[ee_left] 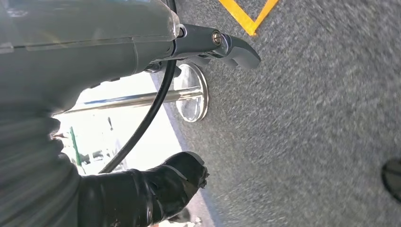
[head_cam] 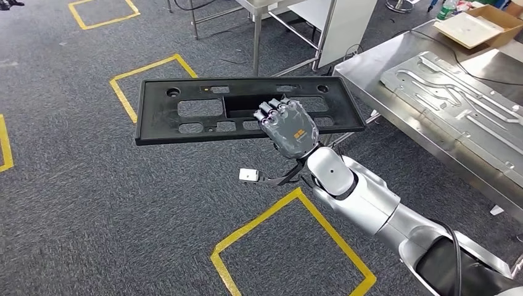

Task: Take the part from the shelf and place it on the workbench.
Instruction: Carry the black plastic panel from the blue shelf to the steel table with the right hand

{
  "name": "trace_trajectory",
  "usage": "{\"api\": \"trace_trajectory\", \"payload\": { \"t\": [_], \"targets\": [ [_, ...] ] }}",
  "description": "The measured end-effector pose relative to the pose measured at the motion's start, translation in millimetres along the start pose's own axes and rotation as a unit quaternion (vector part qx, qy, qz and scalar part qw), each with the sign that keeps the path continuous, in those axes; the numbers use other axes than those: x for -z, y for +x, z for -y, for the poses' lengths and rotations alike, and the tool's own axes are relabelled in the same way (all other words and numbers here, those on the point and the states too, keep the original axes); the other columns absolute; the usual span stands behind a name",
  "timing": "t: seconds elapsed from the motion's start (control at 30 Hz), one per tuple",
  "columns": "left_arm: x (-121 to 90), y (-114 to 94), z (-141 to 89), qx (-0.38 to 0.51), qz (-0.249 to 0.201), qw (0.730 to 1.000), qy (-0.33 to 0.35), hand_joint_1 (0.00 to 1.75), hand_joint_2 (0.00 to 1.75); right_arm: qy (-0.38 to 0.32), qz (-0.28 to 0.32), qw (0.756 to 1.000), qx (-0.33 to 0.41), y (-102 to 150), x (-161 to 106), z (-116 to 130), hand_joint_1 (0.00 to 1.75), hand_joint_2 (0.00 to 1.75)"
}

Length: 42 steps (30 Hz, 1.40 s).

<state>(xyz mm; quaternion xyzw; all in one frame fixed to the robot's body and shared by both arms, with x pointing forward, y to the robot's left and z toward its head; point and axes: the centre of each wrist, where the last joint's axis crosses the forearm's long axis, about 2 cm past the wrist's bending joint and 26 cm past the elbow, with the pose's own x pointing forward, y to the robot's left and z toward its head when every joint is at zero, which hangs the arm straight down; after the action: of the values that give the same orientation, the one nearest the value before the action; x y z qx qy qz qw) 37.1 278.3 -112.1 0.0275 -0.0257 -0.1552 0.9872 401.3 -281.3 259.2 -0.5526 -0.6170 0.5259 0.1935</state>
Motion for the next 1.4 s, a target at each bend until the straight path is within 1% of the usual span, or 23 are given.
{"api": "trace_trajectory", "payload": {
  "t": [0.17,0.27,0.33,0.43,0.5,0.67,1.0,1.2,1.4],
  "targets": [
    [-0.2,2.8,1.1,-0.004,0.0,1.0,-0.003,0.0,1.75,0.0,-0.004,1.0,-0.012,-5.8,0.7,2.0,1.75,1.75],
    [-0.2,1.3,2.2,0.001,-0.005,1.0,-0.003,0.0,1.75,0.01,-0.006,1.0,-0.017,-14.6,0.6,4.2,1.75,1.75],
    [-0.2,0.8,2.5,0.008,-0.008,1.0,-0.003,0.0,1.75,0.02,-0.004,1.0,-0.019,-31.4,-3.8,7.5,1.75,1.75],
    [-0.1,-1.2,3.5,0.017,-0.015,1.0,-0.004,0.0,1.75,0.025,-0.007,0.999,-0.03,-66.7,-11.6,17.9,1.75,1.75],
    [-0.1,-2.5,4.5,0.019,-0.018,1.0,-0.005,0.0,1.75,0.025,-0.012,0.999,-0.041,-83.7,-15.5,24.6,1.75,1.75],
    [-0.5,1.0,6.7,0.02,-0.015,1.0,-0.007,0.0,1.75,0.024,-0.017,0.997,-0.065,-102.6,-22.5,33.7,1.75,1.75],
    [-0.7,4.1,7.5,0.023,-0.013,1.0,-0.007,0.0,1.75,0.024,-0.028,0.996,-0.079,-109.5,-22.3,38.7,1.75,1.75],
    [-0.9,7.0,7.4,0.023,-0.012,1.0,-0.007,0.0,1.75,0.027,-0.037,0.995,-0.089,-118.1,-25.7,40.7,1.75,1.75],
    [-0.8,3.9,8.6,0.023,-0.015,1.0,-0.008,0.0,1.75,0.037,-0.043,0.995,-0.08,-117.4,-33.4,33.7,1.75,1.75]
  ]
}}
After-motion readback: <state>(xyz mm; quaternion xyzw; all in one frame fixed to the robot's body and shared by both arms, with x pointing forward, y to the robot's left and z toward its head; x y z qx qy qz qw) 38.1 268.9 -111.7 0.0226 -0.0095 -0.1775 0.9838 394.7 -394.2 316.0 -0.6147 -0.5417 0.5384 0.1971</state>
